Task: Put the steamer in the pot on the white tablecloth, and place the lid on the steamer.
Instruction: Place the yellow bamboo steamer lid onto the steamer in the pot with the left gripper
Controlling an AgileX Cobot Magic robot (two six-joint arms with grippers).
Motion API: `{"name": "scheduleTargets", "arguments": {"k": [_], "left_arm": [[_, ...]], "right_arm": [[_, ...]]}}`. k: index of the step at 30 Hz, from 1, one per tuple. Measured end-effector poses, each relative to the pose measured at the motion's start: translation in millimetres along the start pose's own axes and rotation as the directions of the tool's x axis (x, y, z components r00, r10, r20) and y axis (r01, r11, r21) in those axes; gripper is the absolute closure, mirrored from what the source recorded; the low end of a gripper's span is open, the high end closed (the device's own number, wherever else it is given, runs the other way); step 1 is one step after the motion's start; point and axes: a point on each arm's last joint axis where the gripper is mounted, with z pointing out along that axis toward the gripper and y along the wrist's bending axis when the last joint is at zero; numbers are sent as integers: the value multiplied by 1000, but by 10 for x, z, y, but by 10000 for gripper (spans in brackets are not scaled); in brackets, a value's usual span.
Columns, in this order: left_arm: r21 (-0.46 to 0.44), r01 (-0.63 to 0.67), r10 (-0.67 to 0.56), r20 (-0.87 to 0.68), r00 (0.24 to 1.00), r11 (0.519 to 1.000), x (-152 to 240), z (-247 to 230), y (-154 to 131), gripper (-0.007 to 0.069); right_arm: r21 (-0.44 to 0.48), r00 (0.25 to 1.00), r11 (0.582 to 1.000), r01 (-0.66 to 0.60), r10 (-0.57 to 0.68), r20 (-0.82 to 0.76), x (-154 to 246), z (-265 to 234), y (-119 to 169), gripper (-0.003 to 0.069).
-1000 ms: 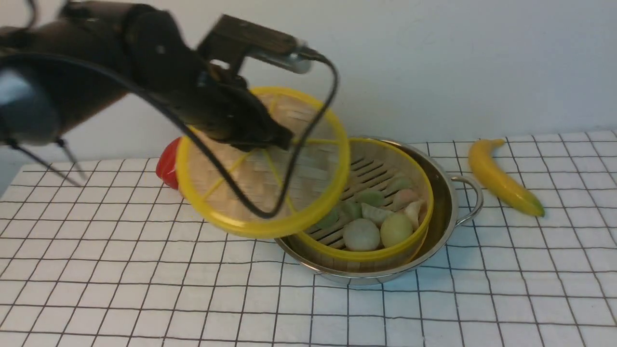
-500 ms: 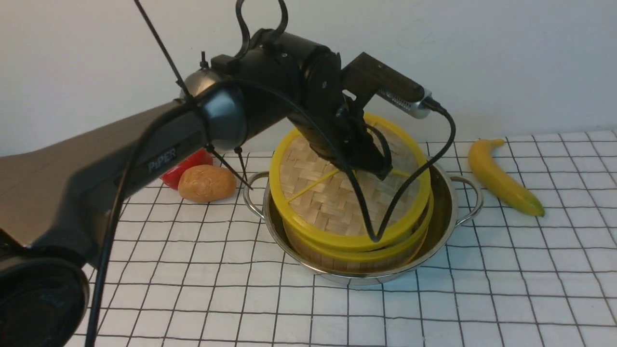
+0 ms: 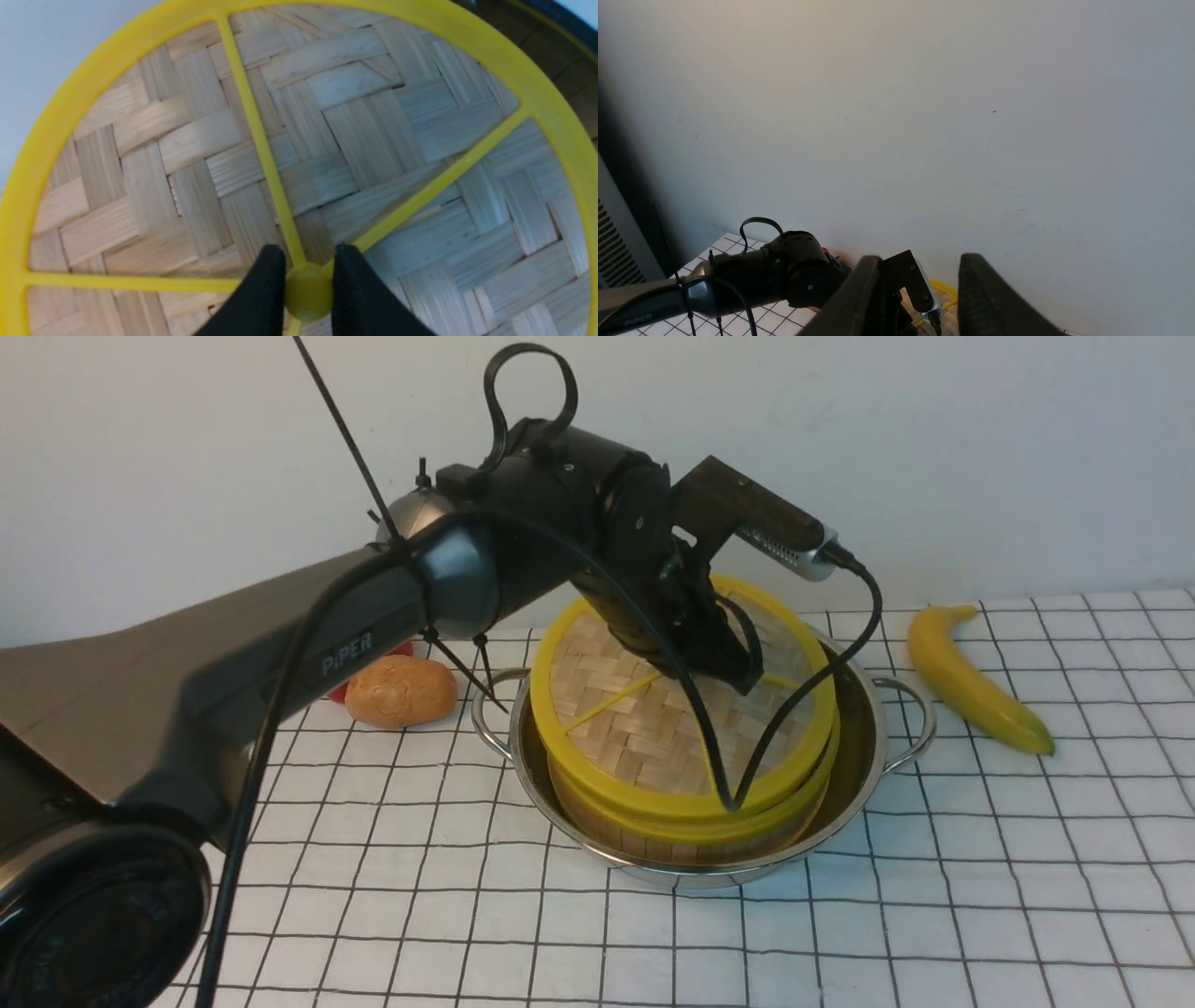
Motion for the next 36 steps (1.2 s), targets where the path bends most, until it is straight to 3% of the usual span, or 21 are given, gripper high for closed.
{"name": "scheduleTargets", "arguments": {"k": [36], "left_arm": [[27,12,-11,-57,998,1000,45,32,-38,509]], "right_arm": [[-3,1000,1000,-4,4,-1,1,2,2,414]]}}
